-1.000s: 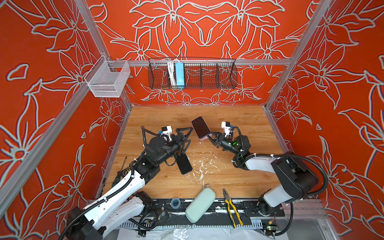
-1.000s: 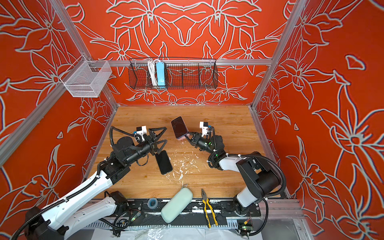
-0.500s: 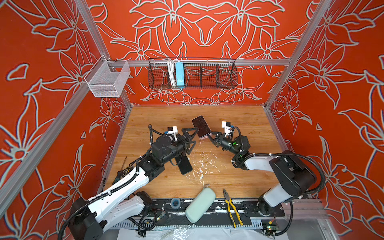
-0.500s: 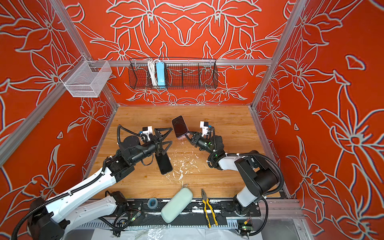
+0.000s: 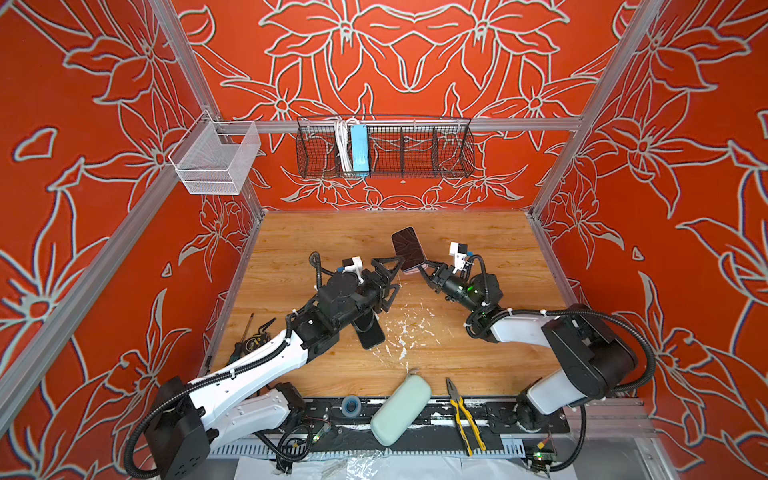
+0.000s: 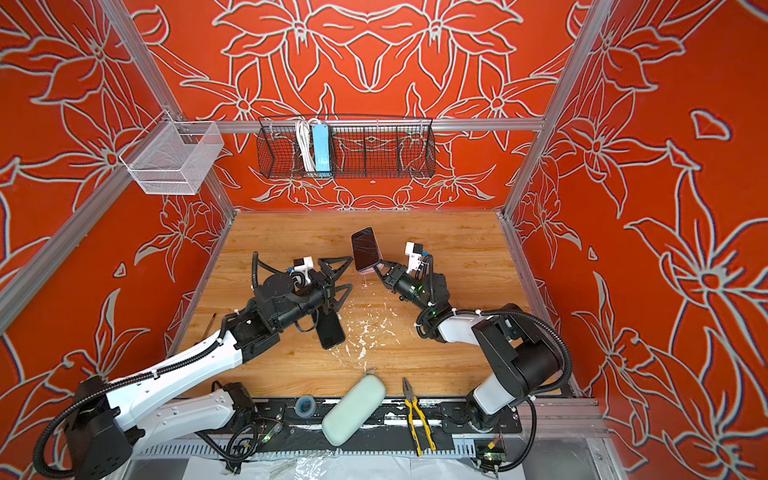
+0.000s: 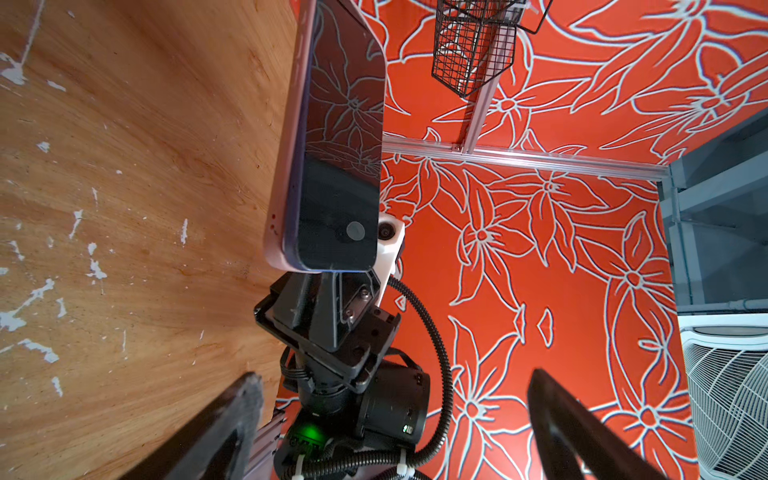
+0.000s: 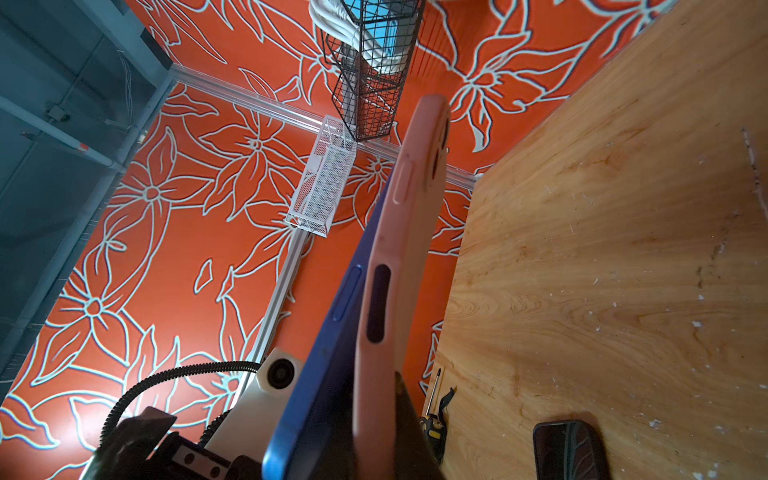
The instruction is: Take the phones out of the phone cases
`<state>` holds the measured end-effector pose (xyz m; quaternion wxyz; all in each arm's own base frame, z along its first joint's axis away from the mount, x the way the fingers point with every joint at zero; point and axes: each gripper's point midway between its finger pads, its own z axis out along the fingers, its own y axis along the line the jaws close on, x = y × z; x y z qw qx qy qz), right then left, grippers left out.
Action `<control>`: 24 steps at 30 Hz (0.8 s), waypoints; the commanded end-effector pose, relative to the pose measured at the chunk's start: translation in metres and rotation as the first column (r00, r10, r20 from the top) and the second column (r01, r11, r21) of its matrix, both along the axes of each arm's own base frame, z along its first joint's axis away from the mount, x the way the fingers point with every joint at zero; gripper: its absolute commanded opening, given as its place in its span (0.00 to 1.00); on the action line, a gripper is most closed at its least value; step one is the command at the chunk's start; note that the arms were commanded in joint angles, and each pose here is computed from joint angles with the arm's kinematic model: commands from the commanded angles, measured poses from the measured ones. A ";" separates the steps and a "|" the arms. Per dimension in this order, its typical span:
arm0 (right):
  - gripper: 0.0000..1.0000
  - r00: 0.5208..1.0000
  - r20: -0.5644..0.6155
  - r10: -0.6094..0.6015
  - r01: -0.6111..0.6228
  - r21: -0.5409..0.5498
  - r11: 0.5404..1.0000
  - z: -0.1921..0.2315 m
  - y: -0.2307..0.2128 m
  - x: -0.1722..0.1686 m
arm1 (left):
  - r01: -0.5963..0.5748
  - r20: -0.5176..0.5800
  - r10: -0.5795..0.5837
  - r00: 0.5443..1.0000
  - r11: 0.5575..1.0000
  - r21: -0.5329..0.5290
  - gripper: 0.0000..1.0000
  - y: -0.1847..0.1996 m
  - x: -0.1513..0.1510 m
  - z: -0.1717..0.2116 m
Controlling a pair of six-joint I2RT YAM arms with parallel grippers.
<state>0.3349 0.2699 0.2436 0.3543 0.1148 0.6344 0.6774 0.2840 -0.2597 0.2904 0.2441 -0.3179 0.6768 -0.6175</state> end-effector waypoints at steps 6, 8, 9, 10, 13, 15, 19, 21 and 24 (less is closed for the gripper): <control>0.01 0.988 0.144 -0.054 0.044 0.074 0.996 0.042 -0.006 -0.011 | -0.003 0.062 0.007 0.998 0.998 -0.067 0.97 -0.014 0.009 0.029; 0.01 0.987 0.147 -0.059 0.048 0.075 0.996 0.042 -0.006 -0.012 | 0.001 0.066 0.004 0.998 0.997 -0.077 0.97 -0.017 0.011 0.030; 0.01 0.987 0.150 -0.061 0.050 0.076 0.996 0.043 -0.006 -0.012 | 0.002 0.069 0.004 0.998 0.997 -0.083 0.97 -0.019 0.013 0.030; 0.01 0.987 0.149 -0.062 0.051 0.077 0.996 0.043 -0.006 -0.012 | 0.003 0.070 0.003 0.998 0.996 -0.085 0.97 -0.020 0.013 0.031; 0.01 0.987 0.151 -0.064 0.052 0.083 0.995 0.044 -0.005 -0.013 | 0.003 0.073 0.003 0.997 0.997 -0.082 0.97 -0.022 0.016 0.033; 0.01 0.986 0.152 -0.062 0.050 0.085 0.995 0.044 -0.004 -0.014 | 0.006 0.071 -0.001 0.997 0.997 -0.080 0.97 -0.024 0.017 0.031; 0.01 0.986 0.153 -0.063 0.050 0.086 0.995 0.045 -0.003 -0.014 | 0.008 0.064 -0.002 0.998 0.997 -0.082 0.97 -0.027 0.019 0.028; 0.01 0.986 0.154 -0.060 0.047 0.085 0.995 0.045 -0.002 -0.015 | 0.002 0.065 0.003 0.998 0.997 -0.080 0.97 -0.026 0.020 0.027; 0.01 0.986 0.156 -0.058 0.045 0.083 0.995 0.045 -0.001 -0.017 | -0.010 0.068 0.015 0.998 0.997 -0.075 0.97 -0.025 0.022 0.026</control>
